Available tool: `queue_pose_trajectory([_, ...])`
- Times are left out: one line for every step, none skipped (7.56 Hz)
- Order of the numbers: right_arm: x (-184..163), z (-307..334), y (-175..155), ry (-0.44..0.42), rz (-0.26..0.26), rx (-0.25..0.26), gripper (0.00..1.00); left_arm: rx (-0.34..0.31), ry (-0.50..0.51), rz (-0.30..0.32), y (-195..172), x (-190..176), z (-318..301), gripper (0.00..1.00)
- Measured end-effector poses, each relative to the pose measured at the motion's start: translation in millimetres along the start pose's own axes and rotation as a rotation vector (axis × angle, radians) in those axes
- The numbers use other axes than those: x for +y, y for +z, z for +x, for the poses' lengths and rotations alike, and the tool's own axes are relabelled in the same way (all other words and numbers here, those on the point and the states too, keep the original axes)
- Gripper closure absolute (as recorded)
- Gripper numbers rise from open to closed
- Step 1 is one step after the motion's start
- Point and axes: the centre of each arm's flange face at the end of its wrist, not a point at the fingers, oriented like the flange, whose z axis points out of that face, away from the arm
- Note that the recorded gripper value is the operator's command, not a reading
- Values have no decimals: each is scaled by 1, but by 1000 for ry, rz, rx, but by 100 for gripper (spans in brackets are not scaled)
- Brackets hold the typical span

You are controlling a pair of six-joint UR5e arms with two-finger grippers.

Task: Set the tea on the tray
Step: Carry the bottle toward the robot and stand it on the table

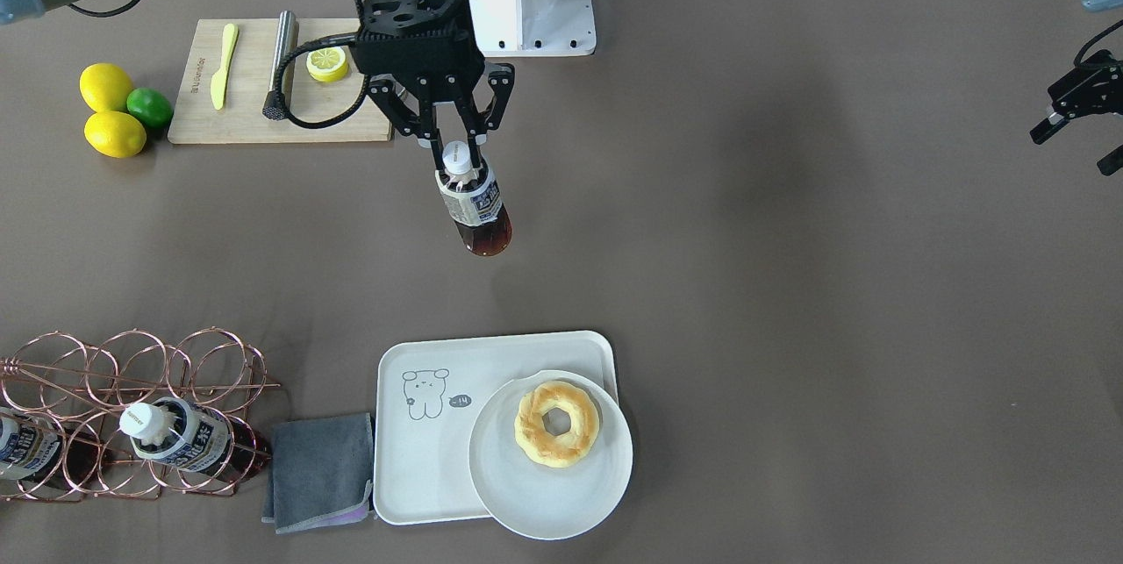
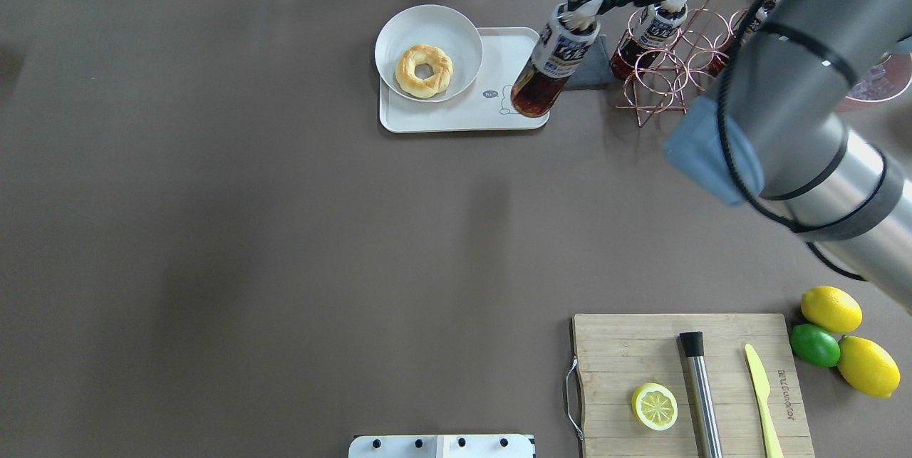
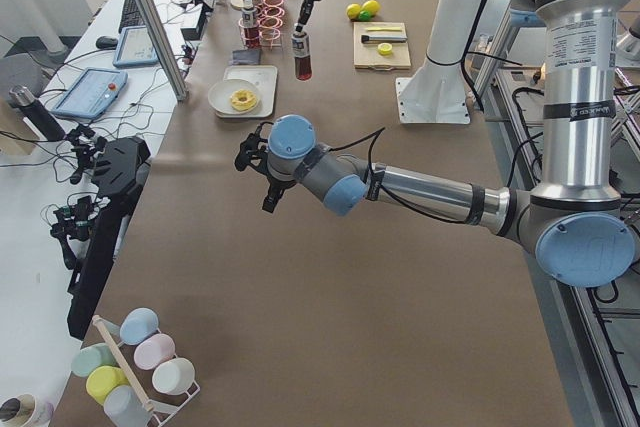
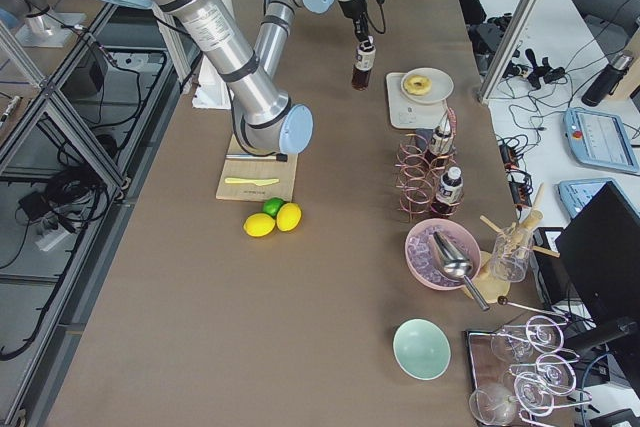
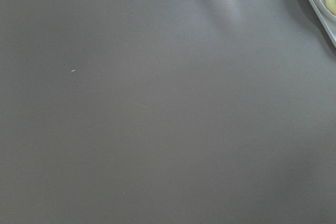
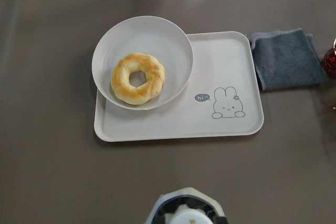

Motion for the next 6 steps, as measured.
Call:
queue_pose_trajectory([22, -11, 6, 4, -7, 22, 100, 0, 0, -1, 1, 0, 0, 1])
queue_pose_trajectory([40, -19, 12, 4, -9, 35, 100, 1, 0, -2, 1, 0, 0, 1])
queue_pose_trajectory([51, -25, 14, 3, -7, 40, 100, 1, 0, -2, 1, 0, 0, 1])
queue_pose_trajectory([59, -30, 15, 1, -5, 41, 100, 1, 0, -2, 1, 1, 0, 1])
queue_pose_trajectory([65, -34, 15, 7, -1, 40, 100, 1, 1, -2, 1, 1, 0, 1])
queue_pose_trajectory([71, -41, 15, 13, 2, 36, 100, 1, 1, -3, 1, 1, 1, 1])
